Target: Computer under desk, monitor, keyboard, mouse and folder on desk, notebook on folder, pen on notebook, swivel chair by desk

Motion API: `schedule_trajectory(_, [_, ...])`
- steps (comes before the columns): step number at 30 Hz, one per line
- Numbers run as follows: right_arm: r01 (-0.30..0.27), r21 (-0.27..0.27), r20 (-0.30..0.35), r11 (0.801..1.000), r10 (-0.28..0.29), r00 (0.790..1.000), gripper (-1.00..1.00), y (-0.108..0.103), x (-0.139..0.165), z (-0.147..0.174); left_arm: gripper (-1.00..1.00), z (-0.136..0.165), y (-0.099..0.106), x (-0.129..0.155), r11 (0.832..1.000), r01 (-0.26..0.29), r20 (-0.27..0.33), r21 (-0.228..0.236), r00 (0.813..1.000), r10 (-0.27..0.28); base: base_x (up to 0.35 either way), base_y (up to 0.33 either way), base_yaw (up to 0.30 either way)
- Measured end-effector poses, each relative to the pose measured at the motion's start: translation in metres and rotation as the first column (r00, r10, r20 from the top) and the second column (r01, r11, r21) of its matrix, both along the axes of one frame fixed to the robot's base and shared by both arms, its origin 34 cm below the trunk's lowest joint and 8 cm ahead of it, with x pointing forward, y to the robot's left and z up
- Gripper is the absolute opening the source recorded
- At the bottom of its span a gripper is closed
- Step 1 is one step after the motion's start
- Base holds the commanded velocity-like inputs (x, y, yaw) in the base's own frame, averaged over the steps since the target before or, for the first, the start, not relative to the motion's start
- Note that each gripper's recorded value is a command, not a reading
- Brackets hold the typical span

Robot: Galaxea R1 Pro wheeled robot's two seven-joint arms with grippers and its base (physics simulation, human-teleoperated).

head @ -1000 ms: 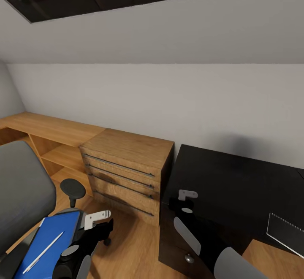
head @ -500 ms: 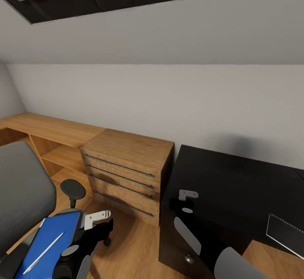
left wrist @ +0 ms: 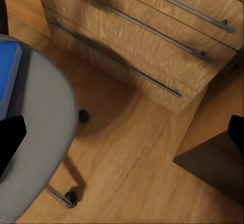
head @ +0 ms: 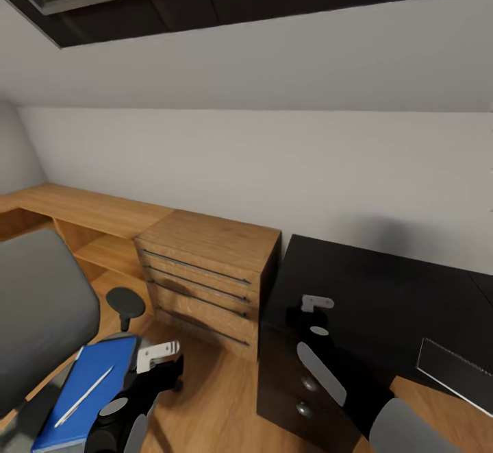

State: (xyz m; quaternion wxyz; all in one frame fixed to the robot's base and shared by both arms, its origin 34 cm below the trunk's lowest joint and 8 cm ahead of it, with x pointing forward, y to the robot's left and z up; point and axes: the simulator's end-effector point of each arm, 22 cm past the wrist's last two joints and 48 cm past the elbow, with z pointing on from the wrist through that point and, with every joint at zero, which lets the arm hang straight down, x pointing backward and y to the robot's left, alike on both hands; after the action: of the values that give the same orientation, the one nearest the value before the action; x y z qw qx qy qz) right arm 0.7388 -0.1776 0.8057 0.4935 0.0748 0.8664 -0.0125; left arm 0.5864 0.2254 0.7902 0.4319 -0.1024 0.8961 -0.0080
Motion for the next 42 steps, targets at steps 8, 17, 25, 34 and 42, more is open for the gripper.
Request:
schedule_trajectory(8, [-0.015,0.024,0.016,1.0,0.015,1.0,-1.0,0.003,-0.005,0.023,1.0,0.013,0.0,0.0,1.0,0.0,-0.001,0.001,1.0,0.0,-0.213,0.0,0.0])
schedule_trajectory(17, [-0.031,0.041,0.052,0.999,0.029,0.998,-1.0,0.006,-0.008,0.043,1.0,0.017,-0.001,-0.001,1.0,0.003,-0.004,0.0,1.0,-0.003,-0.01,0.0,0.0])
schedule_trajectory(25, [-0.031,0.045,0.056,0.998,0.028,0.998,-1.0,0.007,-0.008,0.045,1.0,0.013,0.0,-0.002,1.0,0.008,-0.016,0.003,1.0,-0.007,-0.083,0.0,-0.063])
schedule_trajectory(34, [-0.001,0.041,0.065,0.999,-0.002,0.998,-1.0,0.002,-0.007,0.051,1.0,0.014,0.0,-0.002,1.0,0.008,-0.014,0.005,1.0,-0.008,-0.241,0.067,-0.19])
schedule_trajectory(42, [0.029,0.032,0.072,0.999,-0.032,0.997,-1.0,-0.002,-0.008,0.056,1.0,0.013,0.0,-0.003,1.0,0.007,-0.015,0.006,1.0,-0.007,-0.022,0.008,-0.016])
